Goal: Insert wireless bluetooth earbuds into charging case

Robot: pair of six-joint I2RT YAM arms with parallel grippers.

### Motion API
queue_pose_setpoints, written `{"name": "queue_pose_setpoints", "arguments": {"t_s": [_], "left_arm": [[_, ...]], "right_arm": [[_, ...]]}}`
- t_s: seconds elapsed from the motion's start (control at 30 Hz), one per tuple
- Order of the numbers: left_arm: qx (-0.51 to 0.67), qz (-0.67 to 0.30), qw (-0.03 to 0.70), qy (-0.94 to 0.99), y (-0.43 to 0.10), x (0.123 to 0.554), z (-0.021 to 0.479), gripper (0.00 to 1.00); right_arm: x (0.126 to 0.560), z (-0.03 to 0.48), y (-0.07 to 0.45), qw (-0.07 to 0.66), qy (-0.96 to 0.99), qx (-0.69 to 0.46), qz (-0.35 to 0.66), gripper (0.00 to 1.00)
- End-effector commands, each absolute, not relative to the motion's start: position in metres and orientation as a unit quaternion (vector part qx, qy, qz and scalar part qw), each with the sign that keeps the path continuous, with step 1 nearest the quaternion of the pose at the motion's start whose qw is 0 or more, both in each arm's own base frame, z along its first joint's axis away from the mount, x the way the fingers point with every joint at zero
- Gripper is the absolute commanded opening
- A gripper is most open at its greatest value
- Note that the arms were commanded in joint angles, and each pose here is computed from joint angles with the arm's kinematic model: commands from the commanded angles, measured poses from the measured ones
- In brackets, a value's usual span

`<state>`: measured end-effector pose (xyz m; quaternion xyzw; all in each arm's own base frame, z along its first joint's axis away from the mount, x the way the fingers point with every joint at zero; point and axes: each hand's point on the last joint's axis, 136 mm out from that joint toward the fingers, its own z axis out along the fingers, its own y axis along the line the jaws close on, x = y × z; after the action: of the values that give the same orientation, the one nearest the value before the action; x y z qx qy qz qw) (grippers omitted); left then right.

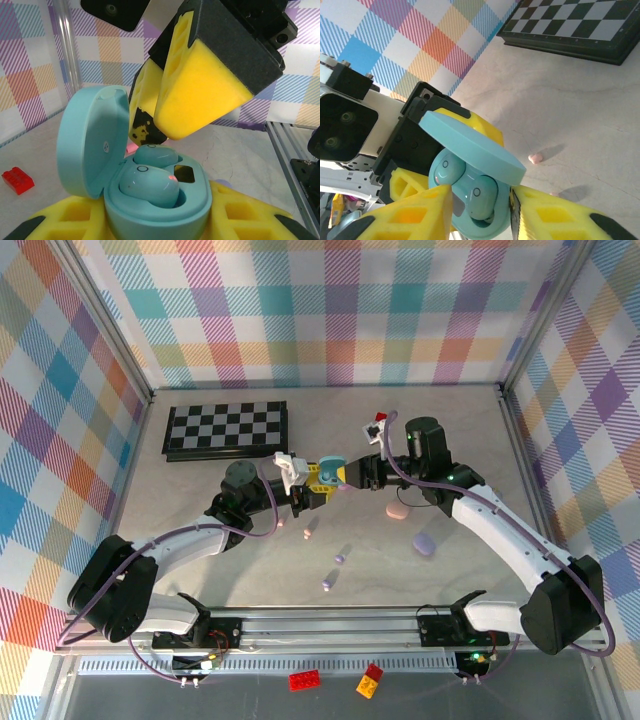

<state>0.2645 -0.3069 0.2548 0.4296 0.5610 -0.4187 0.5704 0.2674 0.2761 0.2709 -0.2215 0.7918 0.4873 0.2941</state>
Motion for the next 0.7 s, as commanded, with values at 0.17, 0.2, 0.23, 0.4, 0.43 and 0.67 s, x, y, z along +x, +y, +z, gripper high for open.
{"name": "queue_pose_setpoints", "arguments": {"t_s": [0.17,0.2,0.23,0.4,0.43,0.67], "left_arm": [[0.429,-0.419,0.592,0.538,-0.306,0.263,0.278,0.31],[0.431,-0.420,0.592,0.536,-0.306,0.262,0.279,0.31],[0.433,-0.420,0.591,0.536,-0.307,0.261,0.279,0.31],[0.439,-0.423,0.586,0.534,-0.307,0.258,0.280,0.31],[0.440,-0.425,0.584,0.534,-0.307,0.258,0.280,0.31],[0.434,-0.423,0.585,0.539,-0.307,0.261,0.277,0.31]], "right_arm": [[0.257,0.297,0.266,0.345,0.769,-0.248,0.477,0.52],[0.258,0.301,0.266,0.350,0.768,-0.247,0.477,0.55],[0.259,0.304,0.266,0.354,0.766,-0.246,0.477,0.58],[0.271,0.318,0.276,0.361,0.752,-0.255,0.489,0.67],[0.273,0.321,0.279,0.360,0.749,-0.261,0.491,0.68],[0.261,0.330,0.295,0.325,0.712,-0.316,0.537,0.64]]}}
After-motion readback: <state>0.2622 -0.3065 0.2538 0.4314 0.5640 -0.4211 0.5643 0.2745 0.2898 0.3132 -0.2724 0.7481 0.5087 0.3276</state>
